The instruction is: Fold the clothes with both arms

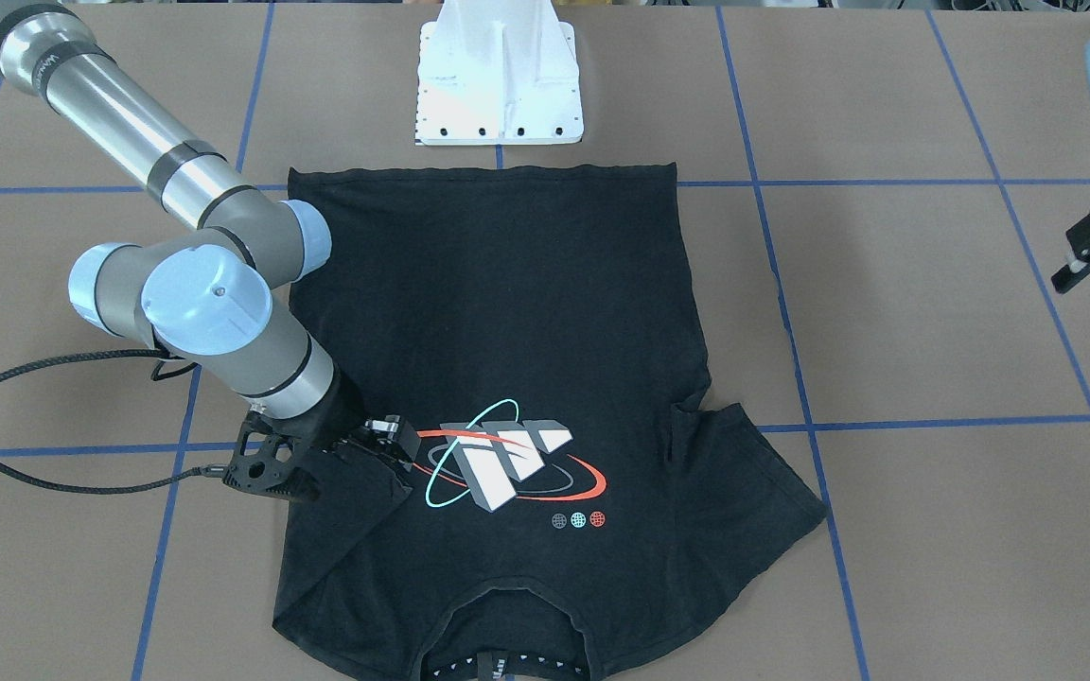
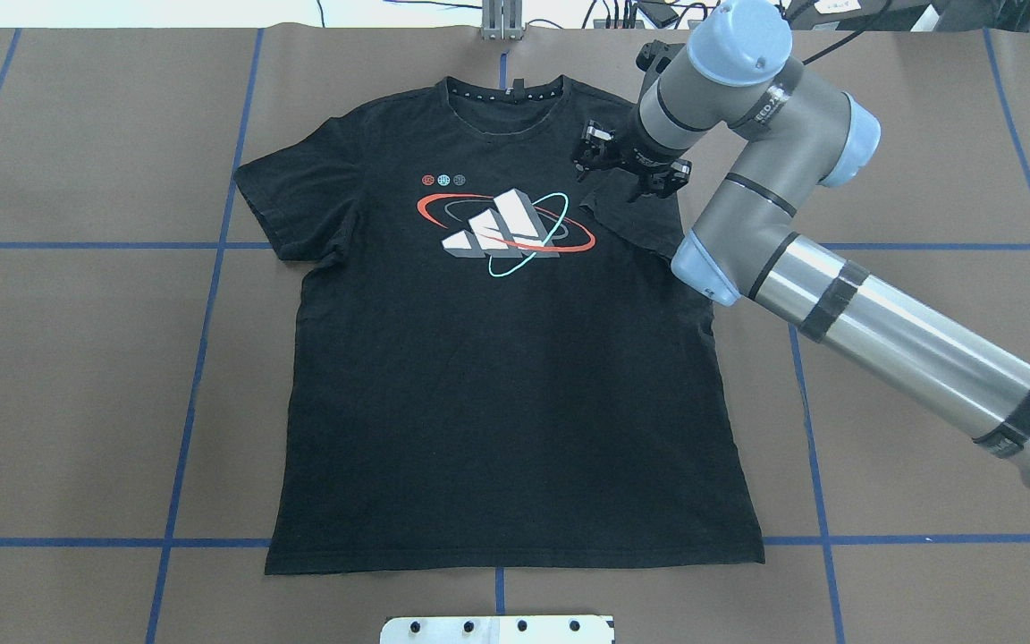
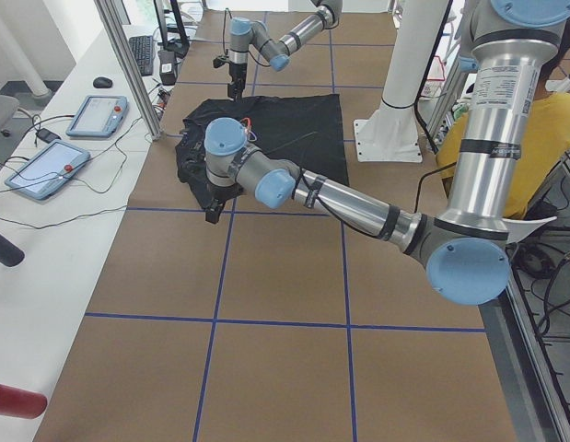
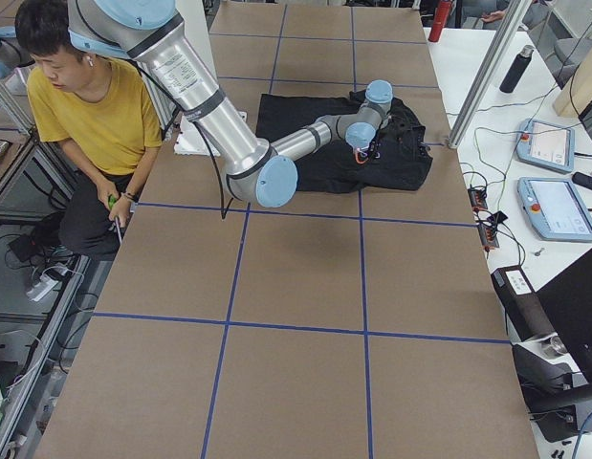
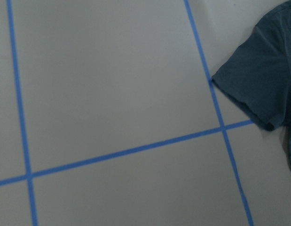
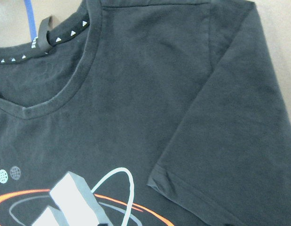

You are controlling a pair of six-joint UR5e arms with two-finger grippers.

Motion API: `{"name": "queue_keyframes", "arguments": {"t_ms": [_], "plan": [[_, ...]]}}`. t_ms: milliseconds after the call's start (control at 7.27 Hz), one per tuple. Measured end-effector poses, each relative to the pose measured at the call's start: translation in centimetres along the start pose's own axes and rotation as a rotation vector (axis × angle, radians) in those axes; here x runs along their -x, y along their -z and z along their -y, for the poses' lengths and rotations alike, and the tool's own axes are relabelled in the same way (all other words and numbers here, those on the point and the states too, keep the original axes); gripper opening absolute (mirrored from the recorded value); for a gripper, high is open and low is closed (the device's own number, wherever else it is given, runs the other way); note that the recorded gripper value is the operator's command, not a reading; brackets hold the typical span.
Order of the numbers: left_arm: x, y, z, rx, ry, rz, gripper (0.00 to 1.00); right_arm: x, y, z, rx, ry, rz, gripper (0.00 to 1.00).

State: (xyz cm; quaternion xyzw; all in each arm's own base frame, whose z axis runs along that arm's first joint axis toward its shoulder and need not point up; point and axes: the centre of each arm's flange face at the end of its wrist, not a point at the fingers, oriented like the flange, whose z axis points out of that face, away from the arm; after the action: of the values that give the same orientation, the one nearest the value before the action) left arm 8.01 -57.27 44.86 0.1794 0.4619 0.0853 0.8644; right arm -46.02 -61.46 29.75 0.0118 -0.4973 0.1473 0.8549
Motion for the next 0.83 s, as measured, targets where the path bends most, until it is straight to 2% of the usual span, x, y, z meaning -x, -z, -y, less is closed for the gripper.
{"name": "queue_keyframes", "arguments": {"t_ms": [413, 551, 826], "plan": [[-1.6, -11.8, 9.6, 0.021, -0.092, -0.059, 0.93, -6.8, 4.0, -4.1, 0.009, 0.02, 0.034, 1.0], [-4.0, -15.9, 11.4, 0.023, -0.143, -0.055, 0.88, -8.4, 5.4, -5.3, 0.013, 0.025, 0.044, 1.0], [-6.6, -21.8, 11.6, -0.011, -0.226, -0.023, 0.79, -9.7, 6.6, -6.4, 0.015, 0.03, 0.052, 1.0]]}}
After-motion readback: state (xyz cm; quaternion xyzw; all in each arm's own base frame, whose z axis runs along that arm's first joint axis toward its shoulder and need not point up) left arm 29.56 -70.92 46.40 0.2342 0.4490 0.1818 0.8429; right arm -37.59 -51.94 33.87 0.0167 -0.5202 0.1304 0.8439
